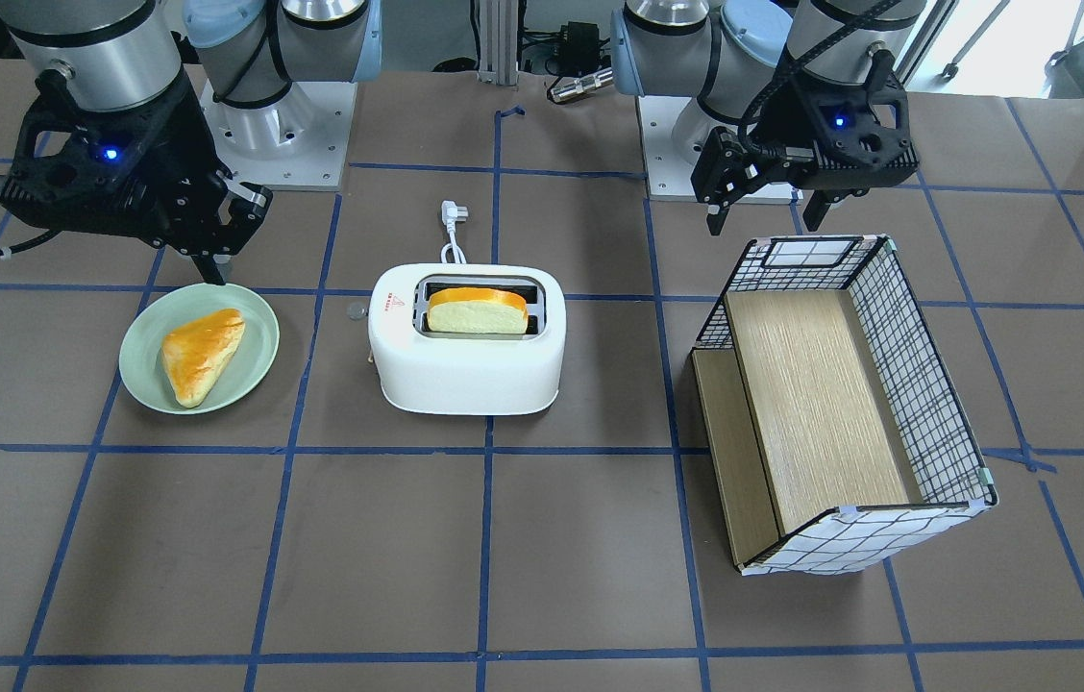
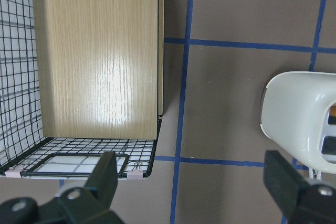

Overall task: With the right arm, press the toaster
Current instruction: 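Lower the right gripper toward the toaster's side lever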

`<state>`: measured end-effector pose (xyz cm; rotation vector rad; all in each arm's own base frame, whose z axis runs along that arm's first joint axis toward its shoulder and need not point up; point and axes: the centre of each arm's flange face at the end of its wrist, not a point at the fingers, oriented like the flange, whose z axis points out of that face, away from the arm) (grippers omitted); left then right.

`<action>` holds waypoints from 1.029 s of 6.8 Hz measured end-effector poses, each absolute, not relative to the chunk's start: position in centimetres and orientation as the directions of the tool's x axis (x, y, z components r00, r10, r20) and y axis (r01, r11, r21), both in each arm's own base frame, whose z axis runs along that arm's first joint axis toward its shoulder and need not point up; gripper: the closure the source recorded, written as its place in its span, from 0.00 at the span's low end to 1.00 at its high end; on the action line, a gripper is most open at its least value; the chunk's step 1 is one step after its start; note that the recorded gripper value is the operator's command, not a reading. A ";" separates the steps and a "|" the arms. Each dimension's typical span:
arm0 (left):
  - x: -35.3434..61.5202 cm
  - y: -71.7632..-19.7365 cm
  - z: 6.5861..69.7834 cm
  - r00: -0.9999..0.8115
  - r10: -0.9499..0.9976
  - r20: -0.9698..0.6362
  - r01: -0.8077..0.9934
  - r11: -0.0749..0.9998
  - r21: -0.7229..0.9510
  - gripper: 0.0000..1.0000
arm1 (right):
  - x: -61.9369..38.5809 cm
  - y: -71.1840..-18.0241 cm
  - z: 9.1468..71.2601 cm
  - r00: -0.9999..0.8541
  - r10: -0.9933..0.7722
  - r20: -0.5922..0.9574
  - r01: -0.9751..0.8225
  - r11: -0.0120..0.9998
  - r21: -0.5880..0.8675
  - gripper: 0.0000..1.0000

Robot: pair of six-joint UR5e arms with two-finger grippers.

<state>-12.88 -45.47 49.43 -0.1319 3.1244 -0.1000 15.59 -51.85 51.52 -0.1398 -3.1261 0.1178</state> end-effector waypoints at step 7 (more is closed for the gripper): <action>-12.9 -45.5 49.4 -0.996 -0.085 -0.011 -0.084 0.994 -0.064 0.00 | 11.0 -51.7 43.6 -0.841 0.166 -0.515 0.064 0.976 0.209 1.00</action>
